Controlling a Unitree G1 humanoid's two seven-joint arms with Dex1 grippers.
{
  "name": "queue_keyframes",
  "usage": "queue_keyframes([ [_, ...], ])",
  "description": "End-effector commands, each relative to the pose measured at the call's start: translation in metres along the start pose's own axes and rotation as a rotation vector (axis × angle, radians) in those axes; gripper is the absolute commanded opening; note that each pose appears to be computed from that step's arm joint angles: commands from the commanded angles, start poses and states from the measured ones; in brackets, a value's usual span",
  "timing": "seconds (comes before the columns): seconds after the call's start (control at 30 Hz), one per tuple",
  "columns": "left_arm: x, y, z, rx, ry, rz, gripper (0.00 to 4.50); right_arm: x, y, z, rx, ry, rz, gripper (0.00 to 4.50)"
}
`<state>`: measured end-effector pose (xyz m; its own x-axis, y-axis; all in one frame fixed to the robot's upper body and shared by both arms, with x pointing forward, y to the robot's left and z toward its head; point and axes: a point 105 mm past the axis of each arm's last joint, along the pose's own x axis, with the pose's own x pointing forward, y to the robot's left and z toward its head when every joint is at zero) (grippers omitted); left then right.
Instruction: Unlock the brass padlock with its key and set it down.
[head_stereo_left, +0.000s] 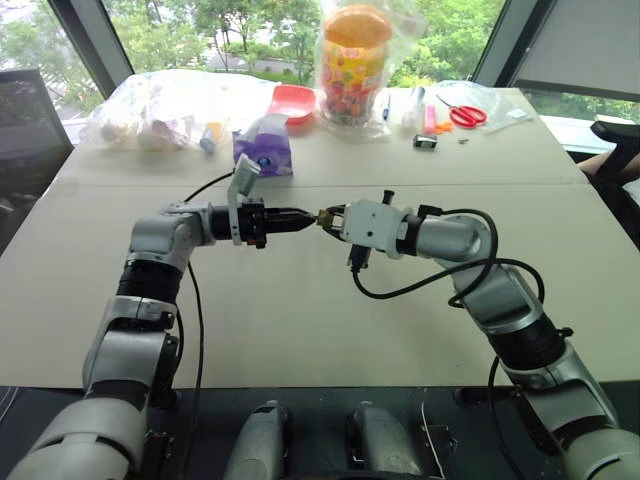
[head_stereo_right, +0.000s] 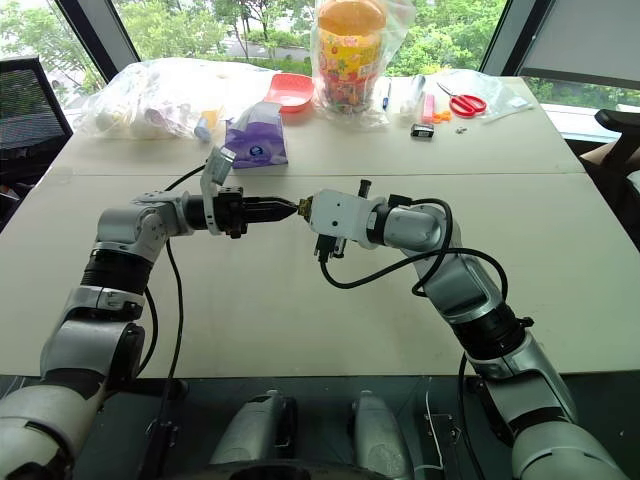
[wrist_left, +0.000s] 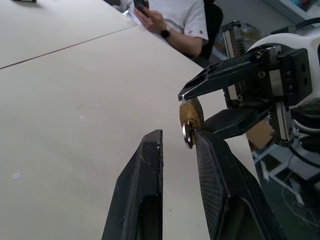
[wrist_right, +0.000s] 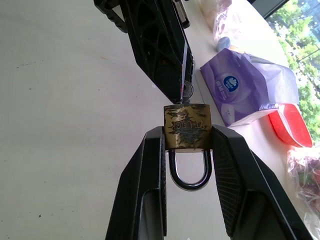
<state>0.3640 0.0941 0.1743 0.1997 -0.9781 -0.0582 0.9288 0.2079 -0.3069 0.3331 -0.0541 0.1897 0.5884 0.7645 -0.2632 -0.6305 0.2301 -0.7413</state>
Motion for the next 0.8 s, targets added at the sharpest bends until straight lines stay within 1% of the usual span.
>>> queue_keyframes([
  [0.03, 0.004, -0.003, 0.014, 0.082, -0.026, -0.004, 0.74, -0.003, -0.004, 0.015, -0.033, -0.048, -0.026, 0.70],
  [0.1, 0.006, -0.005, 0.016, 0.099, -0.026, -0.012, 0.19, -0.002, -0.004, 0.015, -0.034, -0.048, -0.025, 0.70],
  [0.13, 0.006, -0.005, 0.016, 0.105, -0.025, -0.013, 0.04, -0.002, -0.003, 0.015, -0.035, -0.049, -0.025, 0.70],
  [0.27, 0.006, -0.008, 0.012, 0.158, 0.017, -0.024, 0.04, -0.002, -0.004, 0.015, -0.036, -0.049, -0.025, 0.70],
  [0.43, 0.007, -0.007, -0.001, 0.400, 0.148, 0.000, 0.04, -0.002, -0.005, 0.015, -0.033, -0.046, -0.029, 0.70],
  [0.53, 0.007, -0.007, -0.009, 0.591, 0.227, 0.000, 0.04, -0.002, -0.005, 0.014, -0.029, -0.045, -0.030, 0.70],
  [0.67, 0.010, -0.008, -0.010, 0.773, 0.235, -0.022, 0.04, -0.001, -0.005, 0.014, -0.021, -0.046, -0.026, 0.70],
  [0.73, 0.013, -0.010, -0.002, 0.726, 0.175, -0.015, 0.04, -0.001, -0.004, 0.014, -0.022, -0.046, -0.024, 0.70],
  [0.77, 0.012, -0.010, -0.001, 0.680, 0.166, -0.020, 0.04, -0.001, -0.004, 0.014, -0.022, -0.046, -0.024, 0.70],
  [0.8, 0.010, -0.007, -0.002, 0.582, 0.174, -0.006, 0.04, -0.001, -0.004, 0.014, -0.025, -0.045, -0.025, 0.70],
])
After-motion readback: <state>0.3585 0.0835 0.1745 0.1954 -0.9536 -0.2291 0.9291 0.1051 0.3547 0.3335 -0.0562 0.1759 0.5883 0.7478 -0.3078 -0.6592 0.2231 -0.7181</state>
